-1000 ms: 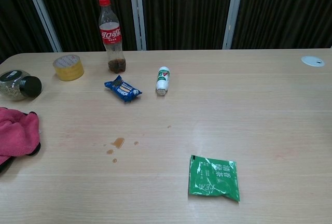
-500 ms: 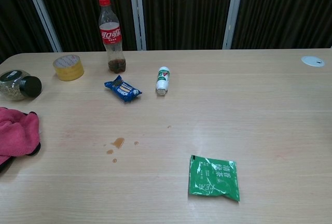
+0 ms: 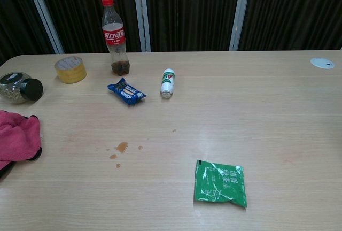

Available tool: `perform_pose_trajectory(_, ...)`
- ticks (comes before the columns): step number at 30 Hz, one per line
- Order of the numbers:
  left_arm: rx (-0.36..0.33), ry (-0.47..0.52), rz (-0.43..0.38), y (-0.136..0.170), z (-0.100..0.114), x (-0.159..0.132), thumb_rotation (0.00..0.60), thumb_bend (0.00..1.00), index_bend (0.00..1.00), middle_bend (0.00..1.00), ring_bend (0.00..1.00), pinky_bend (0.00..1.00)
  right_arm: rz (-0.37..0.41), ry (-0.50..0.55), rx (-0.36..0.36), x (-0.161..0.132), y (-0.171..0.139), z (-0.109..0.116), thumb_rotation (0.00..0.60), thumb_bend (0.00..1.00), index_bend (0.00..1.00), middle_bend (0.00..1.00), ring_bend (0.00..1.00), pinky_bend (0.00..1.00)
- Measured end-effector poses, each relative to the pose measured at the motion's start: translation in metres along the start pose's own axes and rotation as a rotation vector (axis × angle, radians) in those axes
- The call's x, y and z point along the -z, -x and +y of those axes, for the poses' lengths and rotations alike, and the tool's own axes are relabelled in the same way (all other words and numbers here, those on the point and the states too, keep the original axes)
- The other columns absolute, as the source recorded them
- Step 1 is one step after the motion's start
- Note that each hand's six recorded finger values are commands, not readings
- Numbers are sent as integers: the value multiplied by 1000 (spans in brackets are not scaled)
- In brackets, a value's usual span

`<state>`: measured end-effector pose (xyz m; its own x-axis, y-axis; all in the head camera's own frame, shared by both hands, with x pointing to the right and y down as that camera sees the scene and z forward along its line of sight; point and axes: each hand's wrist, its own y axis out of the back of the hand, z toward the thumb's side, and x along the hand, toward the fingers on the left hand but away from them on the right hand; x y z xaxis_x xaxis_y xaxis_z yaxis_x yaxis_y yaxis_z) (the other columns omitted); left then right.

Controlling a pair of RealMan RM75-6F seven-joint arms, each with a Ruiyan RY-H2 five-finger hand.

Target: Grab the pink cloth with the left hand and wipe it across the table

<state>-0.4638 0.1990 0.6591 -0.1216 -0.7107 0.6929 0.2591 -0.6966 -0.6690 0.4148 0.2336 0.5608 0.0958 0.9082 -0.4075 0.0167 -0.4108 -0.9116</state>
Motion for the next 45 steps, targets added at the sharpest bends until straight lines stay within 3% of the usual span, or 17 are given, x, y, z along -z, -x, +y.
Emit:
perform_pose_trajectory(5, 44, -40, 20, -12, -9, -3, 600, 0, 0, 0, 0, 0, 2, 0, 0, 0, 1, 0, 600, 0, 0, 0, 0, 151)
perform_pose_trajectory(13, 60, -98, 18, -38, -22, -19, 600, 1, 0, 0, 0, 0, -1, 14, 0, 1, 2, 0, 600, 0, 0, 0, 0, 151)
perform_pose_trajectory(28, 73, -78, 17, -66, -24, -41, 600, 27, 17, 0, 0, 3, -15, 39, -21, 3, 7, -5, 600, 0, 0, 0, 0, 151)
perform_pose_trajectory(31, 80, -83, 17, -69, -27, -42, 600, 162, 144, 19, 8, 95, -18, 45, -22, 4, 8, -5, 600, 0, 0, 0, 0, 152)
perform_pose_trajectory(36, 68, -64, 13, -72, -29, -44, 600, 423, 461, 289, 229, 359, -26, 51, -29, 5, 9, -6, 600, 0, 0, 0, 0, 151)
perform_pose_trajectory(39, 42, -48, -1, -73, -28, -49, 600, 504, 589, 406, 330, 445, -27, 52, -31, 5, 9, -6, 600, 0, 0, 0, 0, 151)
perform_pose_trajectory(45, -15, -13, -35, -73, -23, -60, 600, 570, 717, 516, 432, 516, -28, 52, -29, 5, 8, -5, 600, 0, 0, 0, 0, 151)
